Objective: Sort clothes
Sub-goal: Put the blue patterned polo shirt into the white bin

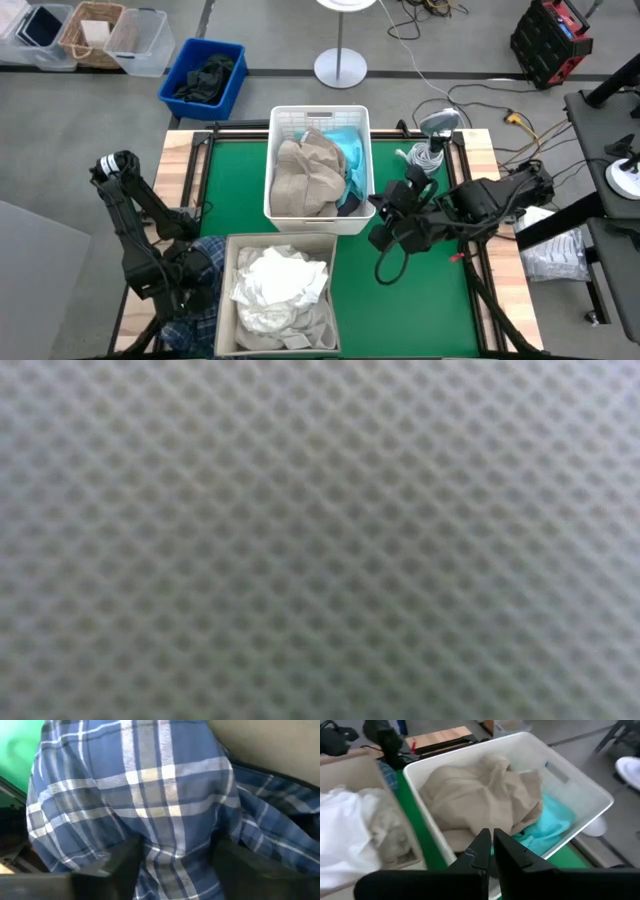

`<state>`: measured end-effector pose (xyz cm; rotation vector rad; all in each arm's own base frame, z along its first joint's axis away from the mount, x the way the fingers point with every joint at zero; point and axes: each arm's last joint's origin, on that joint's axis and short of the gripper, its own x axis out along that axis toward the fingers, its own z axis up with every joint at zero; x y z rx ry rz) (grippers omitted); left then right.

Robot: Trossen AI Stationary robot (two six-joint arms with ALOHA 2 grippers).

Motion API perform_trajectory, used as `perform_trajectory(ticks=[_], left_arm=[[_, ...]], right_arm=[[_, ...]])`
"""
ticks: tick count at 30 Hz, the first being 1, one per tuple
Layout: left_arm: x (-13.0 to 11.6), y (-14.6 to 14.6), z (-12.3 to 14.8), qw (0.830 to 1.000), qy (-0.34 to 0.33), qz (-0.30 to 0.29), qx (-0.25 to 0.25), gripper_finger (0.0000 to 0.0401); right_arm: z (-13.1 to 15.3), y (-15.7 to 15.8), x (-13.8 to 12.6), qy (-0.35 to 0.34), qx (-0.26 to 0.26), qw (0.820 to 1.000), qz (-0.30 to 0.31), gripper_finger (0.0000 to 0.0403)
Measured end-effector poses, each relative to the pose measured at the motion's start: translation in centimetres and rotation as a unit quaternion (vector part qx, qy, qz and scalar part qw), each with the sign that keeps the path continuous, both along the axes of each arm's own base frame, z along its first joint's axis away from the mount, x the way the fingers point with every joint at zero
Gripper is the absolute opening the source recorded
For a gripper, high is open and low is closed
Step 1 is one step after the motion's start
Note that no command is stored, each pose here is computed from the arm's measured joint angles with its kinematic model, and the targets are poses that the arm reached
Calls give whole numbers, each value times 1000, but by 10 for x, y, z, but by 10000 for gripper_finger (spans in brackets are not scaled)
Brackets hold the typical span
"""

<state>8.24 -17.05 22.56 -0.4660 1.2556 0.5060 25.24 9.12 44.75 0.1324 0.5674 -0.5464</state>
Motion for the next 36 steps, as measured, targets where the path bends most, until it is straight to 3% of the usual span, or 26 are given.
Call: perform_trajectory(ticks=[7, 8, 15, 20, 26, 32, 36], left_arm=[[1, -1, -2, 1000, -11, 21, -10, 27], [1, -2, 1, 1000, -13, 21, -15, 15], [5, -10, 32, 998, -28, 35, -49, 2], [5, -12, 59, 995, -35, 55, -70, 1], [5, -10, 90, 996, -29, 70, -56, 1], [8, -14, 118, 994, -35, 84, -55, 0], [10, -17, 120, 992, -54, 99, -53, 0]], right_arm=[[5, -28, 12, -12, -46, 998, -43, 13], [6, -35, 14, -10, -54, 997, -51, 13], [15, -95, 26, 1, -107, 989, -103, 13], [26, -143, 36, -33, -107, 992, -56, 13], [26, -188, 47, -61, -119, 990, -39, 13], [19, -220, 60, -94, -94, 991, -4, 13], [9, -233, 76, -115, -83, 989, 28, 13]])
